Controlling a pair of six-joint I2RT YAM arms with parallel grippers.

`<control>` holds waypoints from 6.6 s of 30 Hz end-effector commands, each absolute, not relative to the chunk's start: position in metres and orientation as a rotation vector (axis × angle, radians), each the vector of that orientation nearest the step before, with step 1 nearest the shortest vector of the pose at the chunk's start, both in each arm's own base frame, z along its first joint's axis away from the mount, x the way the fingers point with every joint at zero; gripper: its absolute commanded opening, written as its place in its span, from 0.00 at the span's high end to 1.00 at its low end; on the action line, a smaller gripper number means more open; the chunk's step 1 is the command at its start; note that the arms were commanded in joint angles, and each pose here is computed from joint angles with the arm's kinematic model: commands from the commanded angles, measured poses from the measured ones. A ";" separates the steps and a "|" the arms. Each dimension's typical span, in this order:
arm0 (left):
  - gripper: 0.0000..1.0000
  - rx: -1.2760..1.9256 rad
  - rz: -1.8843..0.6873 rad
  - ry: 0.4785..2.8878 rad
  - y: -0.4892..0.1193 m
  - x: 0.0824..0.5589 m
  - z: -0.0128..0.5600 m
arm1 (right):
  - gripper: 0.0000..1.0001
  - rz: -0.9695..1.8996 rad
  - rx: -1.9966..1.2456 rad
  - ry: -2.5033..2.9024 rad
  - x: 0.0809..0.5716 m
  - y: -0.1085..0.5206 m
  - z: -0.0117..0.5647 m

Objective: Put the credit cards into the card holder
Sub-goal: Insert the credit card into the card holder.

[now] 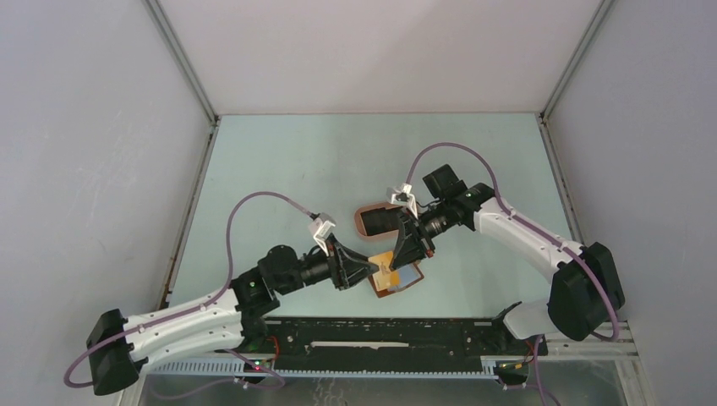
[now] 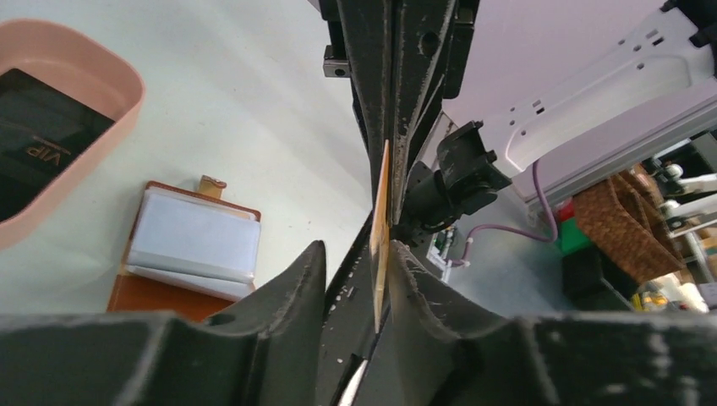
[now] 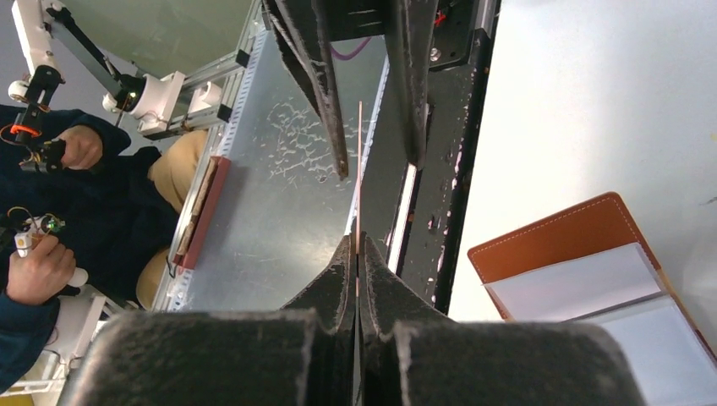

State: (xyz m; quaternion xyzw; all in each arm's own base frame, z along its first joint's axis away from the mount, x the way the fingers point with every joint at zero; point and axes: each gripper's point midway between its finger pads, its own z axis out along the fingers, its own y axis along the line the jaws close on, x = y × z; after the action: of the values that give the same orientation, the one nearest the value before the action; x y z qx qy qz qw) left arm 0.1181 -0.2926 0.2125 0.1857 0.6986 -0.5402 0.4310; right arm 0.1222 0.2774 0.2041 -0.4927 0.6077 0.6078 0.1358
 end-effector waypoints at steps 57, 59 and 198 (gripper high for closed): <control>1.00 -0.409 -1.269 2.184 -0.279 0.173 0.064 | 0.87 0.898 -1.476 2.360 0.205 0.237 0.054; 1.00 -0.432 -1.277 2.168 -0.280 0.176 0.064 | 0.87 0.887 -1.475 2.373 0.206 0.236 0.052; 0.93 -0.697 -1.445 2.191 -0.322 0.168 0.008 | 0.58 1.005 -1.464 2.185 0.205 0.238 0.105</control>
State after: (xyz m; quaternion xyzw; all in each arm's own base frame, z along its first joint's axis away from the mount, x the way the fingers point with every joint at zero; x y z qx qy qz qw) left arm 0.1695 -0.3265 0.0242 -0.2621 0.7685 -0.5459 0.2065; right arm 0.2164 0.2248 0.0775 -0.4847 0.8137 0.2955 0.1249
